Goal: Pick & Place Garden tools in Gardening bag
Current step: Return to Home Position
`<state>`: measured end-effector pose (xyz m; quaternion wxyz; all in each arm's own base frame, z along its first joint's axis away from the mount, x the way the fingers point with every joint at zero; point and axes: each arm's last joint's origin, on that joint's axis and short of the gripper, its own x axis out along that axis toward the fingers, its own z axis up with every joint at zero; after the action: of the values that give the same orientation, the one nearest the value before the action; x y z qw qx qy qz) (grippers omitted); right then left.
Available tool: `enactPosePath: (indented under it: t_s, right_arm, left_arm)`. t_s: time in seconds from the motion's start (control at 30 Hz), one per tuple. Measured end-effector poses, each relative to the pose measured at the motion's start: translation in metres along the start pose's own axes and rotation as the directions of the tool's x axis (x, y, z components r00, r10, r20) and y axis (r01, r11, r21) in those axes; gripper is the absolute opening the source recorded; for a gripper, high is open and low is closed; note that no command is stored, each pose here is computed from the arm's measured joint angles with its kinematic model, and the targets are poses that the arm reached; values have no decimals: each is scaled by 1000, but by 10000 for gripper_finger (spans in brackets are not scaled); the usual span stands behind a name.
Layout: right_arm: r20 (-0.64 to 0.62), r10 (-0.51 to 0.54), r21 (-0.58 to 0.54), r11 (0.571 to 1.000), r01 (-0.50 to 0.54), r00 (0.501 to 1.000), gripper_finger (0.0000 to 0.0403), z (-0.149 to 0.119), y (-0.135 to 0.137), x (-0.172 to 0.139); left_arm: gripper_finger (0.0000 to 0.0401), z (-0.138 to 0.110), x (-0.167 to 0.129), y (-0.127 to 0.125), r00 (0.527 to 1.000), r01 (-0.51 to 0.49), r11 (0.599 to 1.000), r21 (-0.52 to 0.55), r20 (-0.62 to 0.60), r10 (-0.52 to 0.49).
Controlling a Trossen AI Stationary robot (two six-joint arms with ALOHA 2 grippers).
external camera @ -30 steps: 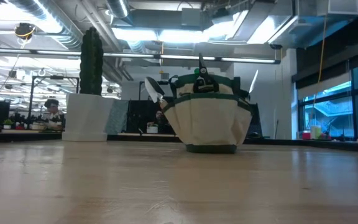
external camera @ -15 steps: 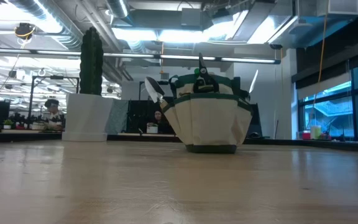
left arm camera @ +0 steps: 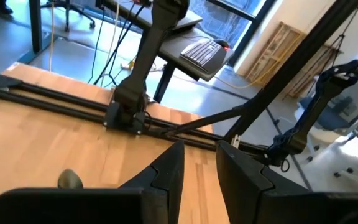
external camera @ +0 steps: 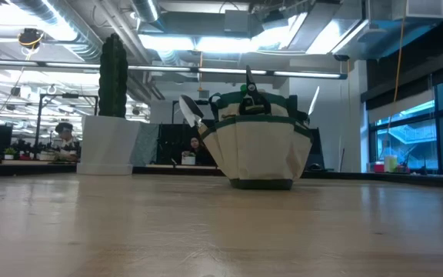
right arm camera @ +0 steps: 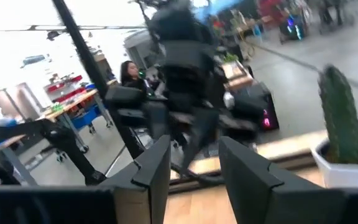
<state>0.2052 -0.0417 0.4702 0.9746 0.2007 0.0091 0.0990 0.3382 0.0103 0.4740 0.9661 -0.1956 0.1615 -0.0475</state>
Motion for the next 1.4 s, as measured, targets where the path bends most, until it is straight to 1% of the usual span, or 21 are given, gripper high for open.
enactPosePath:
  t_s: [0.1,0.13,0.2,0.27,0.37,0.43,0.5,0.57,0.67,0.77,0.87,0.9,0.97,1.03,1.13,1.33,1.4]
  right_arm:
    - [35,37,-59,998,-34,999,140,3,9,-1]
    - [55,66,-79,995,-61,996,140,5,13,-2]
    - [84,163,-134,979,-151,983,140,9,23,-4]
    - [115,296,-197,942,-270,948,140,14,35,-5]
    - [151,469,-272,866,-419,870,140,21,52,-8]
    - [192,531,-315,830,-461,825,140,25,60,-11]
    - [224,565,-334,810,-482,794,140,28,66,-14]
    - [241,577,-327,806,-494,781,140,30,68,-15]
    - [235,578,-301,808,-507,782,140,29,68,-14]
    - [183,549,-240,829,-505,815,140,23,65,-10]
    - [91,522,-200,844,-498,848,140,14,60,-5]
    - [72,509,-192,851,-488,858,139,9,60,-5]
    - [71,461,-184,878,-442,885,134,0,58,-4]
    - [82,406,-181,904,-387,910,122,-11,56,-3]
    - [76,347,-178,927,-330,935,92,-31,53,-3]
    - [37,323,-151,937,-314,946,14,-67,49,-13]
    - [29,319,-140,940,-312,947,5,-75,49,-17]
  left_arm:
    - [87,0,3,1,1000,-3,1000,-14,5,3]
    - [87,0,5,0,1000,3,1000,-16,15,-3]
    - [87,2,7,-2,999,17,1000,-15,33,-17]
    - [86,2,7,-2,999,20,1000,-19,38,-19]
    - [86,3,10,-2,998,26,999,-34,51,-25]
    - [86,2,12,-1,998,25,998,-53,50,-23]
    - [86,3,12,-1,998,28,998,-58,56,-25]
    - [86,3,13,-1,998,30,998,-58,60,-27]
    - [86,0,17,-2,999,27,998,-59,43,-24]
    - [86,-1,20,-3,999,16,998,-58,44,-13]
    - [86,-4,24,-4,999,17,998,-58,33,-15]
    - [86,-4,25,-5,999,19,998,-57,33,-17]
    - [86,-6,27,-4,1000,8,998,-60,21,-7]
    - [86,-7,29,-3,1000,-6,998,-70,22,8]
    - [86,-8,32,-2,1000,-18,996,-92,16,20]
    - [86,-7,31,0,1000,-21,995,-96,22,23]
    - [86,-7,31,1,999,-23,995,-97,22,25]
